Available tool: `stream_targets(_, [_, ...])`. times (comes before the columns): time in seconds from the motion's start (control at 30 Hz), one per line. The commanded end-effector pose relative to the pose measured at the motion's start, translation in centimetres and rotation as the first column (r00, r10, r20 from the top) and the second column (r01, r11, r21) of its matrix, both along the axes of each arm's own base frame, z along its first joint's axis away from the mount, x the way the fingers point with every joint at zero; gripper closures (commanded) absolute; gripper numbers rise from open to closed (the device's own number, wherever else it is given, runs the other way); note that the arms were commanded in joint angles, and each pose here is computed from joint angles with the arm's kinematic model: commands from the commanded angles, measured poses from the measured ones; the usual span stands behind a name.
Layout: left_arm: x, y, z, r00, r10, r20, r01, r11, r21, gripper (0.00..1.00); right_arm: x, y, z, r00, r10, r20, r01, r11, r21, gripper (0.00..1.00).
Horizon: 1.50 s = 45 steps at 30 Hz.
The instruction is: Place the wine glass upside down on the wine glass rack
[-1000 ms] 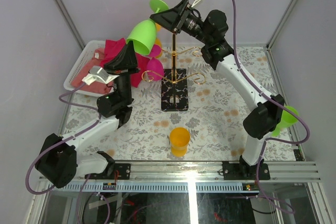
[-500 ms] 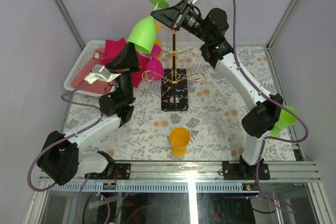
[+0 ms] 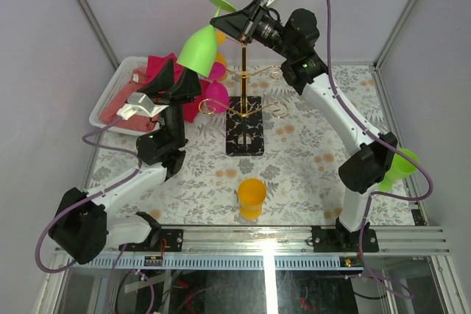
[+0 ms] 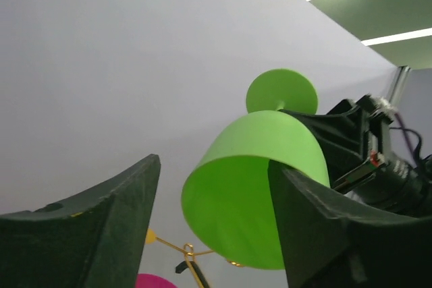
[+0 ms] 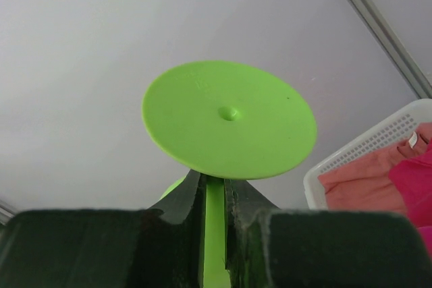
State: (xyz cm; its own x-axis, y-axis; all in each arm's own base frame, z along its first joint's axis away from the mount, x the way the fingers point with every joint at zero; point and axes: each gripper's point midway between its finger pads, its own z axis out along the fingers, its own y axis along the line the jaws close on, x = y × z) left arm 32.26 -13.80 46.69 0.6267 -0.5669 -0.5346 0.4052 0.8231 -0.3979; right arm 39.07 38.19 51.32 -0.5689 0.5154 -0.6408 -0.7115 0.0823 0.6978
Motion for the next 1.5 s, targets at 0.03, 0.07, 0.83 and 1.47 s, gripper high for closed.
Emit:
stream_targets(0.03, [-1.1,1.6,0.6,0.996,0.092,0.003,-0.092,0.995,0.038,0.29,0.0,-0.8,2.1,0.99,-0.069,0.122,0.075,0.996,-0.043,0.93])
stream_targets(0.07, [-1.2,1.7,0.6,0.995,0.097,-0.007,-0.096,0.993,0.064,0.26,0.3,-1.0,2.1,0.989,-0.084,0.124,0.091,0.994,-0.053,0.93])
stream_targets(0.83, [2.2,0.1,-1.7,0.934,0.194,-0.298,0.041,0.774,0.632,0.07,6.5,-15.9,0.0,0.818,-0.522,0.24,0.574,0.76,-0.304,0.97])
stream_targets(1.47, [8.8,7.9,-5.8,0.729,0.347,-0.59,0.126,0.779,0.615,0.08,6.4,-26.8,-6.0,0.538,-0.688,0.488,0.811,0.263,-0.522,1.0])
